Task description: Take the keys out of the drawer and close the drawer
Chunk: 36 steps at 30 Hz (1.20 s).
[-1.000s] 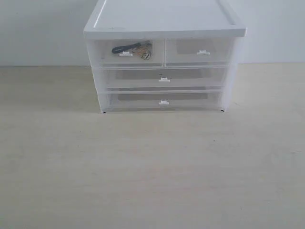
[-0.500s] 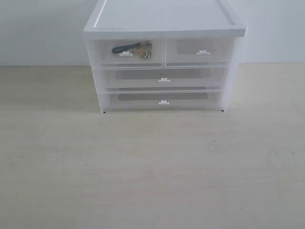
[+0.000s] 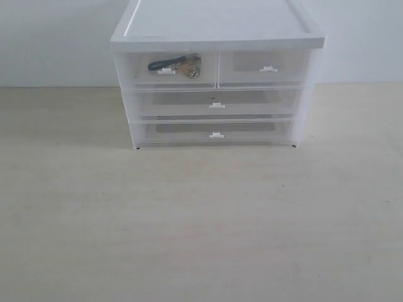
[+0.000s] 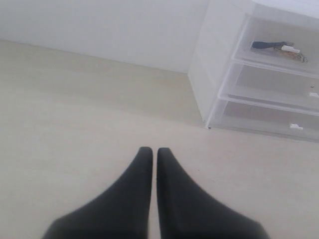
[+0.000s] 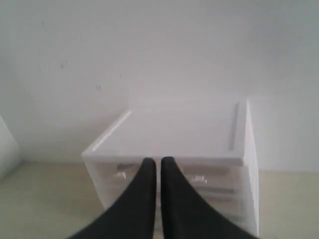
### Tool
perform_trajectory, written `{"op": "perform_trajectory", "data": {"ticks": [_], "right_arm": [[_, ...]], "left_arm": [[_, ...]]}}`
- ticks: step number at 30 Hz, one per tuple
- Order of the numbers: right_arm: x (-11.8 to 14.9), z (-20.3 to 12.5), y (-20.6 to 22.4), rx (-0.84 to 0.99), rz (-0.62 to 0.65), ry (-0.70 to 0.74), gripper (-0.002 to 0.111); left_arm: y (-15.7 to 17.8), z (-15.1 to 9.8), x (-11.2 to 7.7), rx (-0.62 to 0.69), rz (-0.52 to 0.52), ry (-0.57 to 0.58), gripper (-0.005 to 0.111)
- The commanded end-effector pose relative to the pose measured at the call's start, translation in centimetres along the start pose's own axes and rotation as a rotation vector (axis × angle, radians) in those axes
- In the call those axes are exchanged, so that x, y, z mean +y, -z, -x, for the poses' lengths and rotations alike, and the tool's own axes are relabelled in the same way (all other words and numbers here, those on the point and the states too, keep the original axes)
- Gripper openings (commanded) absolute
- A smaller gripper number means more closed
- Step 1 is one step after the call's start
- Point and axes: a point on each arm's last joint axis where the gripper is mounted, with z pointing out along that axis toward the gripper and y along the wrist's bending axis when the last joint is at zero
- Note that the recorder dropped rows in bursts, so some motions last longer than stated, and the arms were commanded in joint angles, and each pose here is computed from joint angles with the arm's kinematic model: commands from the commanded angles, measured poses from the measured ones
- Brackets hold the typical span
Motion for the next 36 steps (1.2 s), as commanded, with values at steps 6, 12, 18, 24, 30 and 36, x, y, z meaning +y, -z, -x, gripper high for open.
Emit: {"op": "perform_trajectory", "data": {"ticks": [6, 12, 18, 24, 30, 36], "right_arm": [[-2.2, -6.3, -16.7, 0.379, -0.079, 0.084, 0.000], [-5.7, -10.6, -22.0, 0.384, -0.170, 0.082, 0.000], [-7.8, -13.1, -24.5, 0.372, -0.203, 0.144, 0.000], [-8.3, -14.1, -26.3, 0.423, -0.197, 0.178, 0.000], [-8.3, -13.8, -26.6, 0.371, -0.197, 0.180, 0.000], [-8.3, -13.3, -26.9, 0.288, -0.206, 0.118, 0.000]], "left_arm": [[0.0, 0.0, -0.1, -0.007, -0.012, -0.004, 0.004], [0.0, 0.0, -0.1, -0.007, -0.012, -0.004, 0.004], [0.0, 0.0, -0.1, -0.007, -0.012, -0.004, 0.004], [0.0, 0.0, -0.1, -0.007, -0.012, -0.004, 0.004], [0.0, 0.0, -0.1, -0.007, -0.012, -0.004, 0.004], [0.0, 0.0, -0.1, -0.007, -0.012, -0.004, 0.004]]}}
